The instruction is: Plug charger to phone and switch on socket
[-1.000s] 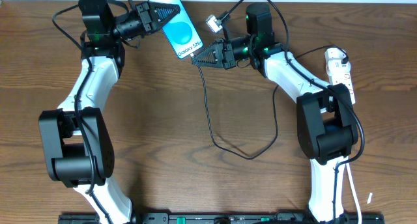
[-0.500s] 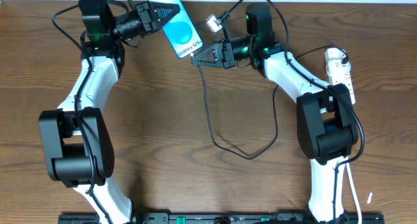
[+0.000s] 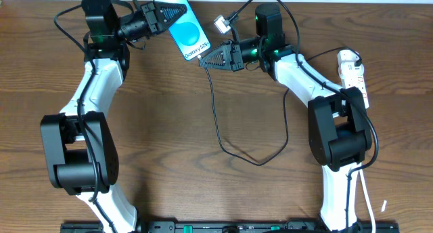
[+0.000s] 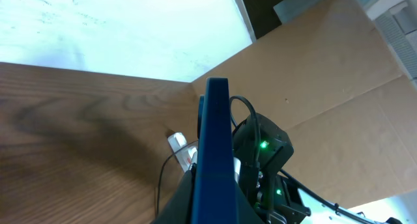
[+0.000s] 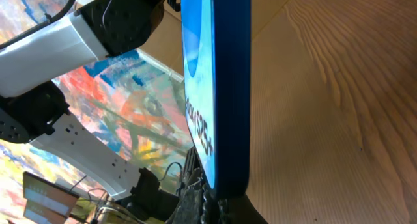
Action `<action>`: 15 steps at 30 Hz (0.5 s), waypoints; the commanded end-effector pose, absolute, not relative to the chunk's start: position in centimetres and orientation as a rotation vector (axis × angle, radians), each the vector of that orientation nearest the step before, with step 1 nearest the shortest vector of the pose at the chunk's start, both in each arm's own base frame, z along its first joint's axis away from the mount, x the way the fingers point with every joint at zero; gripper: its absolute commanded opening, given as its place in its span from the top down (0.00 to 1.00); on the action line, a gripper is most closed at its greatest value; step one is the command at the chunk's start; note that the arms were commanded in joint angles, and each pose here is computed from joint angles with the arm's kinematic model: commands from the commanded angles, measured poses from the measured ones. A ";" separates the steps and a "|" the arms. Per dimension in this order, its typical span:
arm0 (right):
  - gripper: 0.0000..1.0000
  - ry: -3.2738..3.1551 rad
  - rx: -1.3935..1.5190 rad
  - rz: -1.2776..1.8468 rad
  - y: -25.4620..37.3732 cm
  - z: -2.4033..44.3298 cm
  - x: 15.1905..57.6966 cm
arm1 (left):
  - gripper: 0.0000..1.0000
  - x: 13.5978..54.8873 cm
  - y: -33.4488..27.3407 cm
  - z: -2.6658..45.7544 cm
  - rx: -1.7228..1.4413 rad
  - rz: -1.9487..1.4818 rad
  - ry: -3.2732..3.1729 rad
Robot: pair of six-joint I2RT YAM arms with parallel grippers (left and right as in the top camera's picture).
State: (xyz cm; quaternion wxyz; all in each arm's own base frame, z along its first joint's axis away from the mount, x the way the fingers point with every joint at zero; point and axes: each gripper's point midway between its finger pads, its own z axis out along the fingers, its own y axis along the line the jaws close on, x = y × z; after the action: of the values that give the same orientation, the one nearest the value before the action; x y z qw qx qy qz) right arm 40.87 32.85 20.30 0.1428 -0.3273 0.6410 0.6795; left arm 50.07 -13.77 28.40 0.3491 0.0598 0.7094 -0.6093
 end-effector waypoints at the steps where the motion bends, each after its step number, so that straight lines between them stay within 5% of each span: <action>1: 0.99 1.833 -0.941 1.926 32.6 21.7 41.0 | 0.93 48.8 -14.6 30.7 0.261 -1.574 1.796; 15: 0.99 1.831 -0.935 1.927 32.1 21.8 41.3 | 0.93 48.8 -14.5 30.7 0.276 -1.560 1.788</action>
State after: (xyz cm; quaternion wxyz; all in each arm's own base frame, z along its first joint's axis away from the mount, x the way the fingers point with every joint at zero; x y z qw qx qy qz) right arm 41.10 32.57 20.28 0.1452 -0.3248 0.6424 0.6788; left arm 50.07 -13.79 28.40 0.3526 0.0639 0.7091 -0.6073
